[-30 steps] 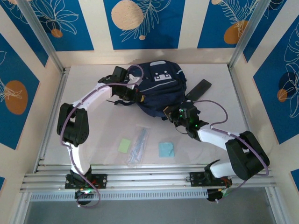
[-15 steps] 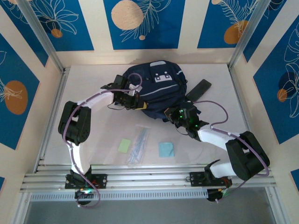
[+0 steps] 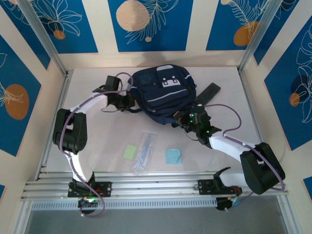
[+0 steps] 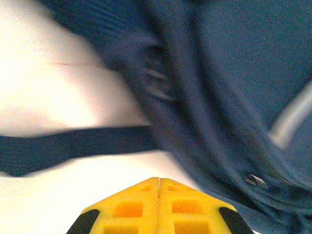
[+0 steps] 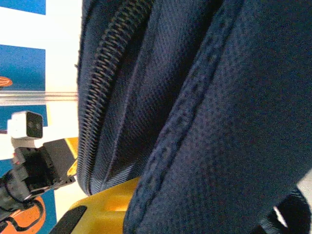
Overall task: Pack the student bag
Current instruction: Unzip the student bag at the top-center of the table.
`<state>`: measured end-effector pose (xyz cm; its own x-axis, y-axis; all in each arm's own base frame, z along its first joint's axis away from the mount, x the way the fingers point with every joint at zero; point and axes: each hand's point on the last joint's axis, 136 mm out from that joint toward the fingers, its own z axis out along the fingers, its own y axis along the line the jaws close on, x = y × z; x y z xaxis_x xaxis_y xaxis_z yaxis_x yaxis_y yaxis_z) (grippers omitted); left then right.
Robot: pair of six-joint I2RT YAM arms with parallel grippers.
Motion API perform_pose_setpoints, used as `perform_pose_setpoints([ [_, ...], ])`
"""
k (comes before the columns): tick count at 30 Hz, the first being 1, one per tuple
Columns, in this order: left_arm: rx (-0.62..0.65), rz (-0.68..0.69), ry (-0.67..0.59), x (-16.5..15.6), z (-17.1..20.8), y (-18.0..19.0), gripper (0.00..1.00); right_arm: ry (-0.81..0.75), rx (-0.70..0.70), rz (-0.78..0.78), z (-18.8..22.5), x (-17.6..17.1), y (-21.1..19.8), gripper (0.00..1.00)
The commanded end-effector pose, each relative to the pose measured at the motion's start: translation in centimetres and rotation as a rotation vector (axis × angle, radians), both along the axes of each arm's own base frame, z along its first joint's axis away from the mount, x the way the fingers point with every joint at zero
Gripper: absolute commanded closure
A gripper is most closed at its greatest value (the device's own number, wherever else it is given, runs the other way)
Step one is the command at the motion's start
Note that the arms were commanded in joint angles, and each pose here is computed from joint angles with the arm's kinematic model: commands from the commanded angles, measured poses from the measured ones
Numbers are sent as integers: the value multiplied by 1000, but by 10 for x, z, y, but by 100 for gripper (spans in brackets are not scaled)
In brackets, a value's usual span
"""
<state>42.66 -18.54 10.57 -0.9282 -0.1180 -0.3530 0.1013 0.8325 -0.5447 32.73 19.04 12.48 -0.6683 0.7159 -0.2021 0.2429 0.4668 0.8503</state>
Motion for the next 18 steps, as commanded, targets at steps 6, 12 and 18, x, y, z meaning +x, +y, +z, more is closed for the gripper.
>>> perform_pose_setpoints([
  [6,30,8,-19,-4,5,-5,100,-52,-35,46,14,-3,0,100],
  [12,-89,-150,-118,-25,35,-53,81,-33,-69,81,10,-8,1,100],
  [18,-112,-302,-146,-44,38,-86,50,-18,-70,84,5,-10,0,100],
])
